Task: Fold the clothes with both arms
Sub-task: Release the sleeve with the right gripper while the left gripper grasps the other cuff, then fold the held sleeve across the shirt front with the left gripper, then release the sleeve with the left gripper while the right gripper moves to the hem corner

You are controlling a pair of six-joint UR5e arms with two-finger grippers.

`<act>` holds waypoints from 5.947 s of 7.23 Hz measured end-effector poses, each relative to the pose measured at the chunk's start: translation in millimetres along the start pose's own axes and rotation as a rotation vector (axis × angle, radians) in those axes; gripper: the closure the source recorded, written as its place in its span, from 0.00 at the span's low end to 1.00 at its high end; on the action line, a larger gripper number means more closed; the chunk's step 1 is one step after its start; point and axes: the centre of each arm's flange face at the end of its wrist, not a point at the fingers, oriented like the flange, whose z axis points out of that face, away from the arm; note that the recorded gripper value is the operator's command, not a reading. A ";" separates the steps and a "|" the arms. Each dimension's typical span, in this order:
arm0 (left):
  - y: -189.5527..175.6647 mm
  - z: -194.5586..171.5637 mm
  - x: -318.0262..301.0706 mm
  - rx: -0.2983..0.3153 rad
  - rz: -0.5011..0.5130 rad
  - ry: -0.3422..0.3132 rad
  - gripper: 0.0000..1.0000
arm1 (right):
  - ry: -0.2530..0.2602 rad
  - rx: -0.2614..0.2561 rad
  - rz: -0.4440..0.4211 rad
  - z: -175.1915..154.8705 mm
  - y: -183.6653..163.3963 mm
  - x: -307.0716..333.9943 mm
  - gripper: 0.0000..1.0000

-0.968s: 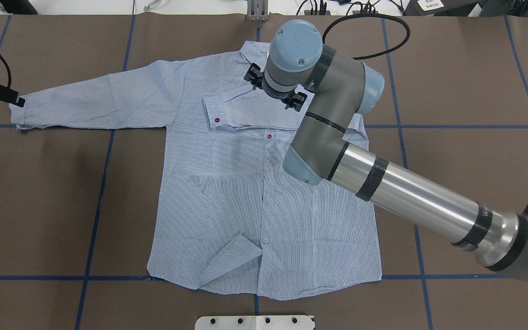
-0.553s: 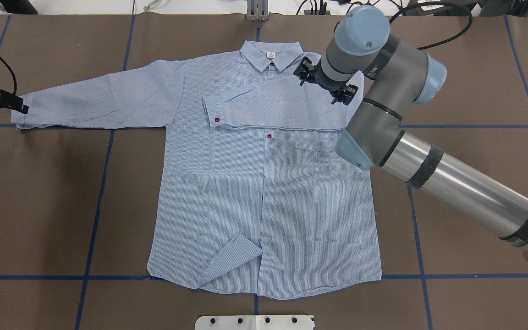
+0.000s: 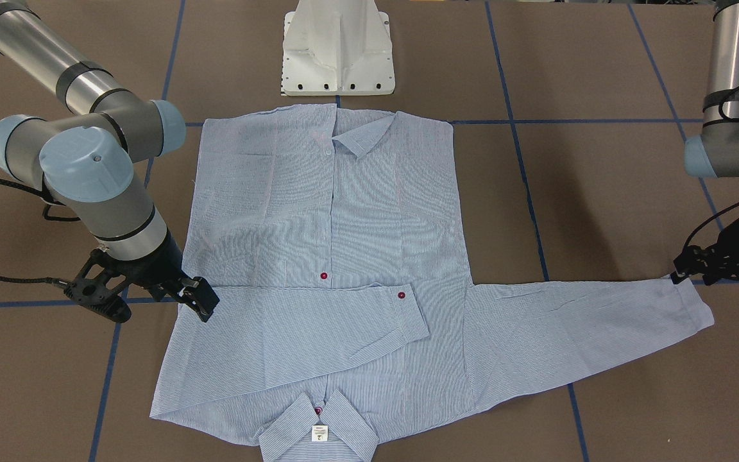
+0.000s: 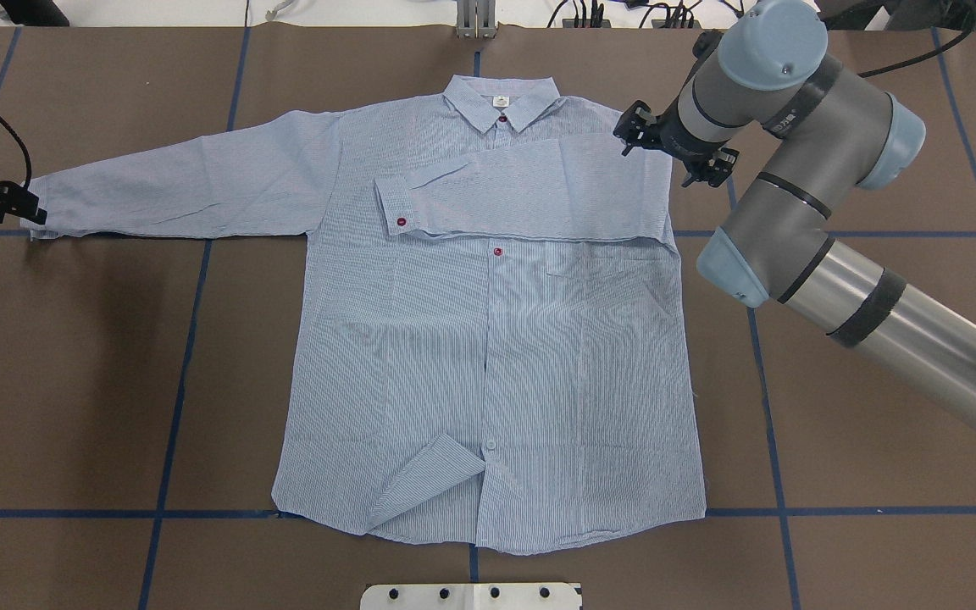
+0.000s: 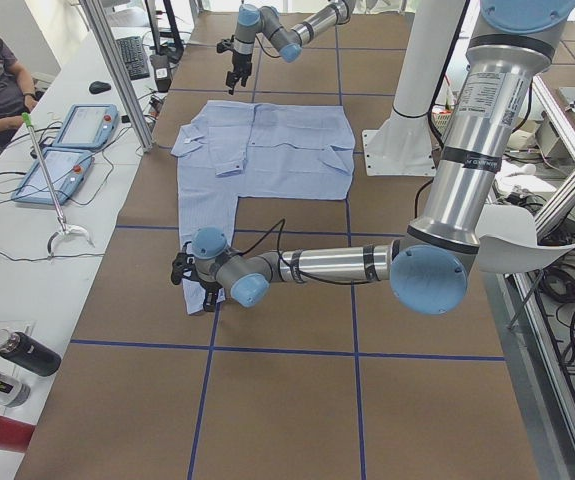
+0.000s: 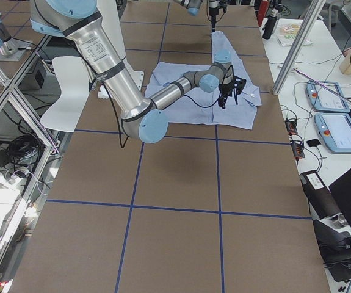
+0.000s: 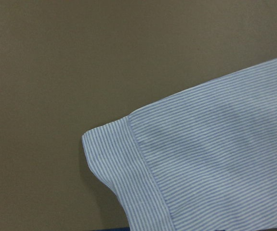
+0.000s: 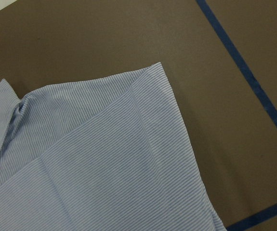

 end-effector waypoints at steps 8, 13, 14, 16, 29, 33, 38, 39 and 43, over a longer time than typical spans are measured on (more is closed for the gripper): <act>-17.1 -20.5 36.7 0.012 0.037 0.066 1.00 | -0.001 0.015 -0.003 -3.7 -4.9 6.6 0.01; -70.6 -115.5 339.7 0.081 0.122 0.218 1.00 | 0.029 0.014 -0.140 -21.8 -52.3 88.7 0.00; -56.8 -104.2 410.1 0.078 0.101 0.245 1.00 | 0.031 -0.013 -0.169 -31.7 -71.6 120.5 0.00; -33.7 -82.1 534.0 0.095 0.065 0.273 1.00 | 0.044 -0.046 -0.232 -46.3 -107.3 183.6 0.00; 26.6 -41.8 749.2 0.129 0.036 0.286 1.00 | 0.045 -0.041 -0.255 -55.5 -120.9 202.7 0.00; 38.9 -36.1 766.9 0.121 0.026 0.290 1.00 | 0.044 -0.040 -0.253 -55.8 -121.0 202.1 0.00; 47.7 -42.5 789.0 0.120 -0.037 0.307 0.27 | 0.044 -0.032 -0.253 -58.2 -119.3 204.1 0.00; 47.4 -50.1 794.4 0.121 -0.042 0.319 0.27 | 0.039 -0.029 -0.256 -61.1 -117.4 202.7 0.00; 70.3 -100.7 721.7 0.164 -0.032 0.412 0.23 | -0.007 -0.048 -0.106 -74.7 -12.3 180.6 0.01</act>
